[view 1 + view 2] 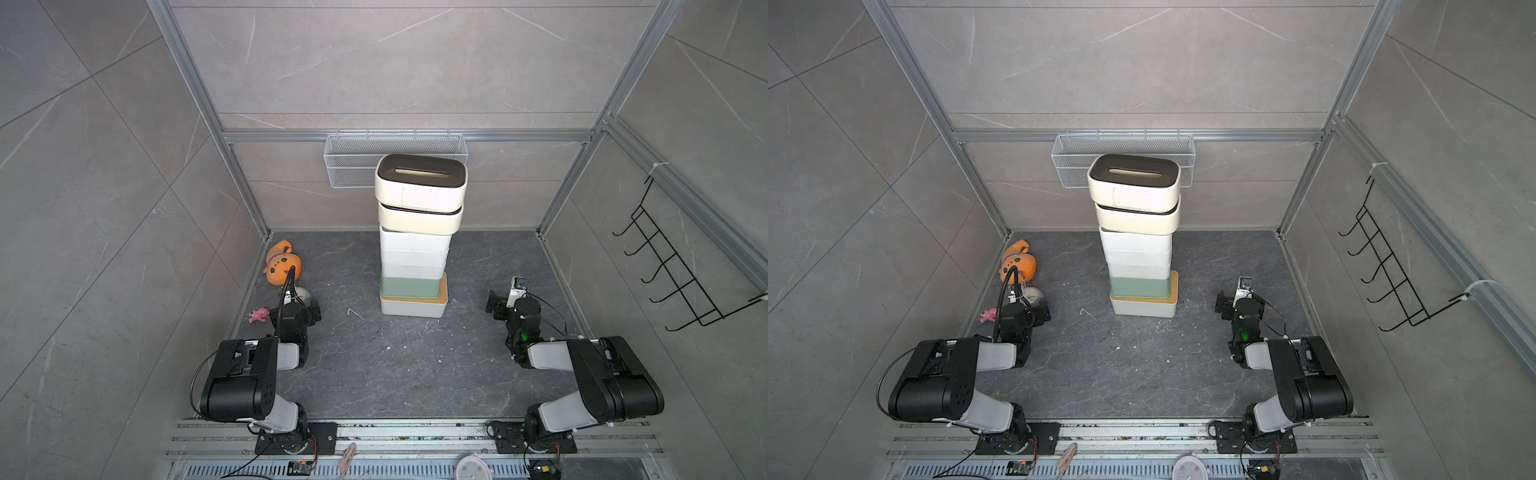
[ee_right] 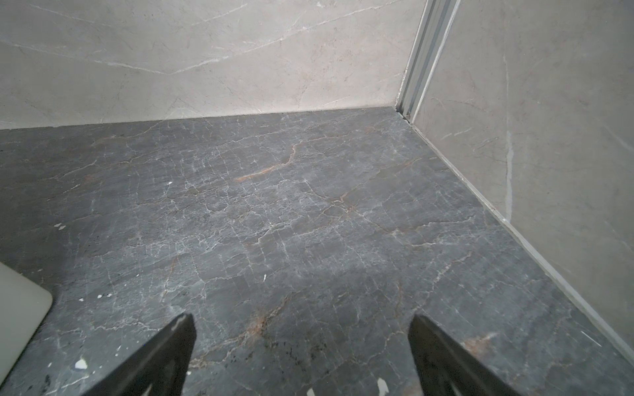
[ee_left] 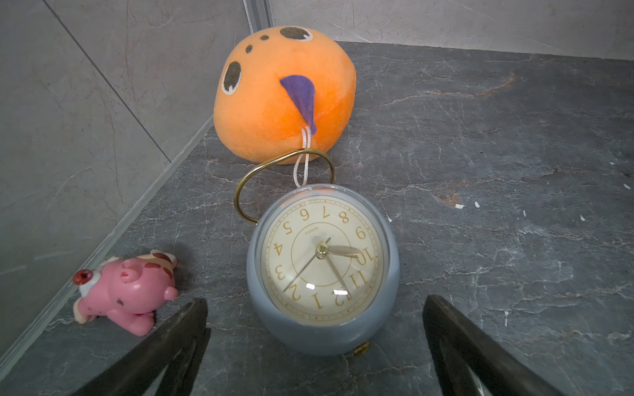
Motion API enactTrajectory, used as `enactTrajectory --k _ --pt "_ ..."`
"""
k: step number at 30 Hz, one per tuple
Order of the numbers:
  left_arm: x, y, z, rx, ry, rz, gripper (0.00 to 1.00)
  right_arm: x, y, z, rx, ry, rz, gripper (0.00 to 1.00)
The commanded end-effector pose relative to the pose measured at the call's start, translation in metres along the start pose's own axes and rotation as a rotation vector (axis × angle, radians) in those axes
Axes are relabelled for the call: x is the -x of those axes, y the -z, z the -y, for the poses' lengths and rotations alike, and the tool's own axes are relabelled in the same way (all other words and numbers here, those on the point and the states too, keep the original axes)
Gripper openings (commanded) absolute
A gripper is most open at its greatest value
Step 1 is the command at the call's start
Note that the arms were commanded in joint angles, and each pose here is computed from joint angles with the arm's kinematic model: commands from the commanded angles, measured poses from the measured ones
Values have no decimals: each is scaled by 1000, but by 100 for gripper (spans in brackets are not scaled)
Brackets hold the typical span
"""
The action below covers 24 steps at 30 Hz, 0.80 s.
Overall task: Stack the tissue boxes
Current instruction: Reset both arms
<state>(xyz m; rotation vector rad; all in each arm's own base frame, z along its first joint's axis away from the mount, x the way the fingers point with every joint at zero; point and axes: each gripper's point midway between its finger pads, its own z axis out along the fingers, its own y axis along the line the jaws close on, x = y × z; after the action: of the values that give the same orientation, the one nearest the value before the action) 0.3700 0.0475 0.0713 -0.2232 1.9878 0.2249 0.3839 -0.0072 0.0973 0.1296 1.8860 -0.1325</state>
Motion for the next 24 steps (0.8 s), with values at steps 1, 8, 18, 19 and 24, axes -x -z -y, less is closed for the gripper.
enactTrajectory --k 1,8,18,19,24 --pt "19 0 2 -2 11 56 100 -1 -1 -1 7 -7 -10 100" --pt "20 0 2 -2 12 60 100 -1 -1 -1 7 -7 -9 100" --pt "20 0 2 -4 14 56 100 -1 -1 -1 7 -7 -10 100" --pt "20 0 2 -4 12 56 100 -1 -1 -1 8 -7 -9 100" --pt "19 0 3 -7 11 55 100 -1 -1 -2 9 -7 -9 100"
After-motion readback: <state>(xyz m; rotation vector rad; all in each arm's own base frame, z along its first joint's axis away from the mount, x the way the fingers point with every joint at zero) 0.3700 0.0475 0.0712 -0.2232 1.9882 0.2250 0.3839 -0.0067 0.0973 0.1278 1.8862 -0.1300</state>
